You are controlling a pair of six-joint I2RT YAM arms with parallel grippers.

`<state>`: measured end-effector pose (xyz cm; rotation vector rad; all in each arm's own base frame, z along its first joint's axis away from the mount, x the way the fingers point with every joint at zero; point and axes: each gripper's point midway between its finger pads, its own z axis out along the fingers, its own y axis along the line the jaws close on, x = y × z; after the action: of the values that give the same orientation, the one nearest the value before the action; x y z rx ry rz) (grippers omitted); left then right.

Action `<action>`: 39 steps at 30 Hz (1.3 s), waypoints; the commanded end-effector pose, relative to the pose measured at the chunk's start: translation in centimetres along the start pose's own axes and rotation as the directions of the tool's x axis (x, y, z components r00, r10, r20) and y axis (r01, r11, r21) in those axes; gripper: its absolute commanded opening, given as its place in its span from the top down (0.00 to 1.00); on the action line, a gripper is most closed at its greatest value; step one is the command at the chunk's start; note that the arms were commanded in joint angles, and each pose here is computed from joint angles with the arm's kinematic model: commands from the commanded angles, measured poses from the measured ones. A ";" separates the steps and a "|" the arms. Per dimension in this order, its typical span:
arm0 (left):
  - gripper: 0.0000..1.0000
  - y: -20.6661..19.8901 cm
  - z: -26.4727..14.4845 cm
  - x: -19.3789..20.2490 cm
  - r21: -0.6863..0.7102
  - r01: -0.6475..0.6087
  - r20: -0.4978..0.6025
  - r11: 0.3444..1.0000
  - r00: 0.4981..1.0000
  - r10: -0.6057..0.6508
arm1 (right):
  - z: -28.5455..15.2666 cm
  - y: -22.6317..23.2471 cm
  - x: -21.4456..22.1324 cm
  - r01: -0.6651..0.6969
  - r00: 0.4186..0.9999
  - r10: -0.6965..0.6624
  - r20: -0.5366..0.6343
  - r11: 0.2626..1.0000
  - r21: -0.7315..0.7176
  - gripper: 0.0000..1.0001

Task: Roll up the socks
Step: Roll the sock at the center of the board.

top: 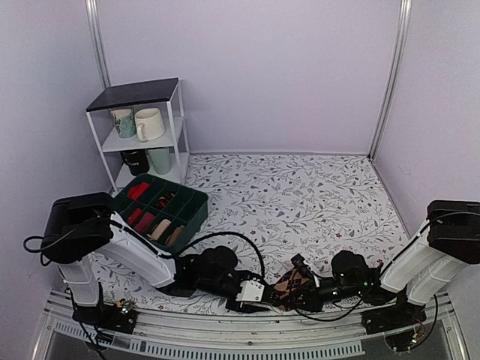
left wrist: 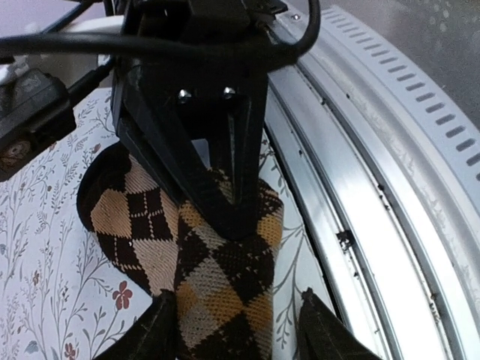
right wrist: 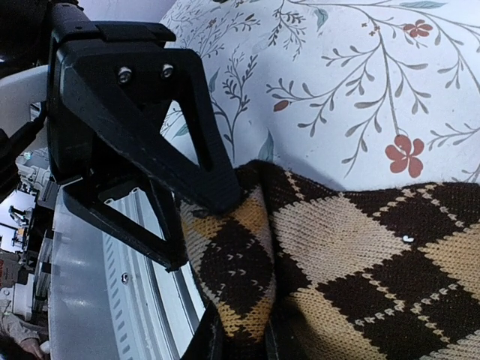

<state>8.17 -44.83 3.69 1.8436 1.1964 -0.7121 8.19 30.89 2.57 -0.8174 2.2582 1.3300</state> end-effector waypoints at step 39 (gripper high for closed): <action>1.00 -4.8 1.1 9.1 0.189 0.659 -0.539 0.728 0.689 -0.484 | -5.0 -0.1 -2.6 0.266 0.933 -0.327 0.148 0.906 0.328 0.50</action>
<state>9.45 -46.91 1.96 1.8564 1.7431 -1.0124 10.24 27.54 8.18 -0.8033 1.9752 0.9975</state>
